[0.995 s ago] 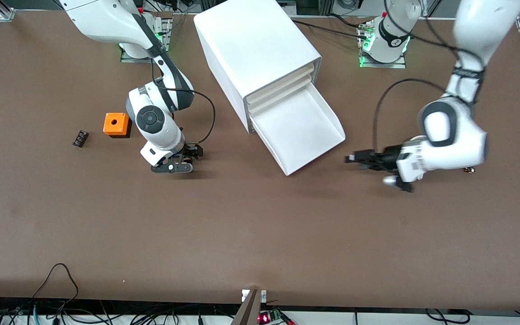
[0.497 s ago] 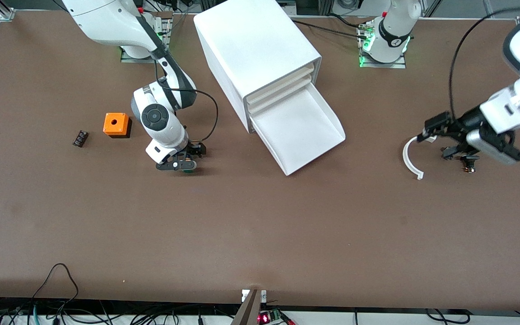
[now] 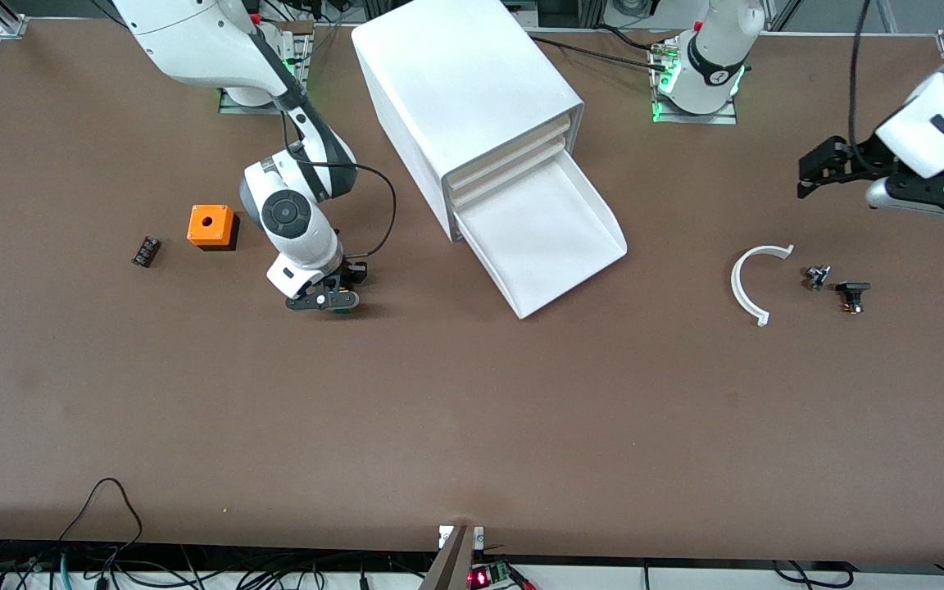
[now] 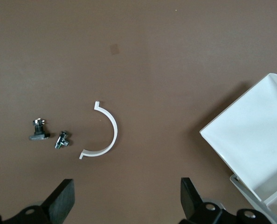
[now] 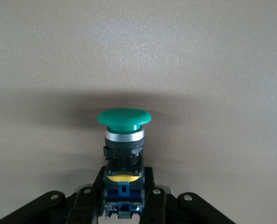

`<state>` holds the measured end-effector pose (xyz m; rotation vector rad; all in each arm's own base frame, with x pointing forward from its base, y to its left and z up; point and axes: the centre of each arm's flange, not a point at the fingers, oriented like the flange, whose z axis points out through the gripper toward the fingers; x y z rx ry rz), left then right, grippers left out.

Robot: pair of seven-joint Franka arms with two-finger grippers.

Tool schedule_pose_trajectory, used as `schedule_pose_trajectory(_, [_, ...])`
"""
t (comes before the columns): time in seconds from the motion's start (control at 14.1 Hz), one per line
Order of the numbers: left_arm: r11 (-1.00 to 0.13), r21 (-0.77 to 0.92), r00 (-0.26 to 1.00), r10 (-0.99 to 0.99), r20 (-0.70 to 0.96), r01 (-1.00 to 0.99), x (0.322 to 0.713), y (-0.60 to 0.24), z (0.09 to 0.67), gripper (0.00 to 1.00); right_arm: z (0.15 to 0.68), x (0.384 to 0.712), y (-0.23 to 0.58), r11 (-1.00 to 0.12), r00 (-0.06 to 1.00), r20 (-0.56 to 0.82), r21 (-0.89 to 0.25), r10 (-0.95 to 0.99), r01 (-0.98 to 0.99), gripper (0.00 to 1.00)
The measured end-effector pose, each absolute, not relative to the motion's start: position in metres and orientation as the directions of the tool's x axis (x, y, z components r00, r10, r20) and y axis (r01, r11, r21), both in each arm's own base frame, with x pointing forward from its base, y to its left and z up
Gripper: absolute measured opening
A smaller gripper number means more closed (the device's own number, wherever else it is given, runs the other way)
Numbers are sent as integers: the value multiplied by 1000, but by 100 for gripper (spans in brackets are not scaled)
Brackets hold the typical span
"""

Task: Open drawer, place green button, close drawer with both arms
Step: 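Release the drawer and raise the left gripper back while the right gripper lifts the button, then carry the green button with the right gripper over the open drawer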

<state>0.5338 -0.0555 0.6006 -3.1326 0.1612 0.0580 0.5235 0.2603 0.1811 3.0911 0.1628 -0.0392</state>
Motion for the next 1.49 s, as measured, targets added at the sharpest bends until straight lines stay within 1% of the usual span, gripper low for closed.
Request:
schedule_pose_trajectory(0.21, [-997,-10,996,-77,-48,-78,536,-61,596,100,189,534,258,-994,994,0,41,105,105,33])
schedule_pose_trajectory(0.43, [-997,-9,996,-72,-56,-72,539,-58,591,100,219,561,260,-990,988,63,27,138,136,33])
schedule_pose_trajectory(0.71, [-999,-8,997,-53,-60,-53,542,-48,589,100,294,605,263,-948,941,117,54,318,314,33])
schedule_pose_trajectory(0.92, [-999,-8,997,-44,-58,-45,542,-44,590,100,350,624,284,-874,857,170,72,486,481,33])
schedule_pose_trajectory(1.07, [-999,-8,997,-44,-58,-45,542,-44,590,100,380,623,315,-796,769,216,78,602,601,33])
schedule_pose_trajectory(1.28, [-999,-8,997,-43,-59,-44,542,-44,590,100,414,606,381,-678,636,289,66,715,732,33])
schedule_pose_trajectory(1.49, [-1000,-9,998,-27,-63,-28,542,-44,590,100,421,588,443,-592,542,329,69,773,803,33])
